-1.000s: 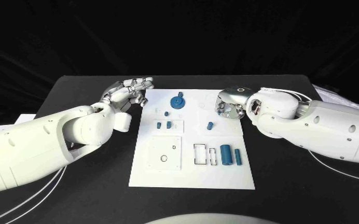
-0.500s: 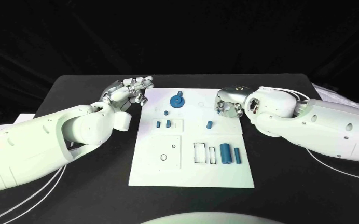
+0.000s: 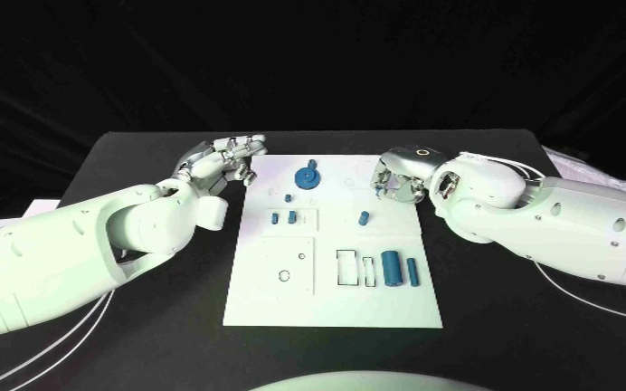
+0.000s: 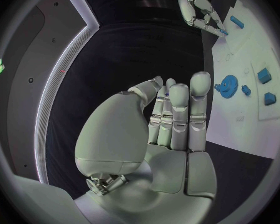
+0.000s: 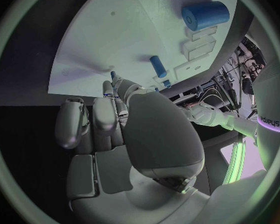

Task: Assemble the parts on the task board

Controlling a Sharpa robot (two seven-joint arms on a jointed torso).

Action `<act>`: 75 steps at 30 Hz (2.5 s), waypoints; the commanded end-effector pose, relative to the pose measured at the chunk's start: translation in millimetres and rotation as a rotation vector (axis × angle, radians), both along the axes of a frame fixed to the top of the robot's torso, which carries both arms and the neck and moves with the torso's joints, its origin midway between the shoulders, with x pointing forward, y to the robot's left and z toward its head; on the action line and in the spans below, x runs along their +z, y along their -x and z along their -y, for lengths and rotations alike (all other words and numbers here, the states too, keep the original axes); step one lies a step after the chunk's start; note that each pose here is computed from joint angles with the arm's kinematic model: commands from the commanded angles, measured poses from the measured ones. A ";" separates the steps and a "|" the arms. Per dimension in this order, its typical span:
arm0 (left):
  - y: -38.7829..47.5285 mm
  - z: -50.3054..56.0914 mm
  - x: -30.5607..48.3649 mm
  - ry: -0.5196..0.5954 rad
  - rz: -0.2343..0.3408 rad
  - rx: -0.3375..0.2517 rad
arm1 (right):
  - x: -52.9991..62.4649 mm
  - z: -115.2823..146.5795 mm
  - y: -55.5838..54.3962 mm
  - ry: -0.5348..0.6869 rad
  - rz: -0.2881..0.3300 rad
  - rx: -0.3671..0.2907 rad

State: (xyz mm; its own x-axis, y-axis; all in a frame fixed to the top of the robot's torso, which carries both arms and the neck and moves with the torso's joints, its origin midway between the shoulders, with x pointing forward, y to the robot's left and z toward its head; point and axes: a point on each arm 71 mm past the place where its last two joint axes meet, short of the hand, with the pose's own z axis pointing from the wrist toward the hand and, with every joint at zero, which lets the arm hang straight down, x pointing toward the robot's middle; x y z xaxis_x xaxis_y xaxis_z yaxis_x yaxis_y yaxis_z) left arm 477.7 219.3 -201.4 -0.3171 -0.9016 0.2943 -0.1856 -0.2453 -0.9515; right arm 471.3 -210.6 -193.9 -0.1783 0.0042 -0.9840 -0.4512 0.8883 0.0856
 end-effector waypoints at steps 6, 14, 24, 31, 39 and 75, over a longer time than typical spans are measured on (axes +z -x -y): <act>0.0 -0.1 0.8 0.003 0.009 -0.006 | 10.3 0.8 2.2 -0.066 0.028 -0.011; -0.3 -0.1 0.7 0.002 0.009 -0.004 | 19.9 -14.7 14.6 -0.123 0.026 0.037; 0.0 2.0 0.6 0.006 0.010 -0.009 | 26.4 -64.0 39.2 -0.194 0.006 0.180; 0.6 5.7 0.6 0.011 0.010 -0.019 | 15.0 -92.8 51.4 -0.219 -0.023 0.257; 1.7 9.7 1.0 0.016 0.010 -0.030 | -10.5 -112.9 59.5 -0.221 -0.084 0.299; 1.2 10.9 0.7 0.014 0.010 -0.039 | -39.0 -129.3 67.9 -0.168 -0.183 0.344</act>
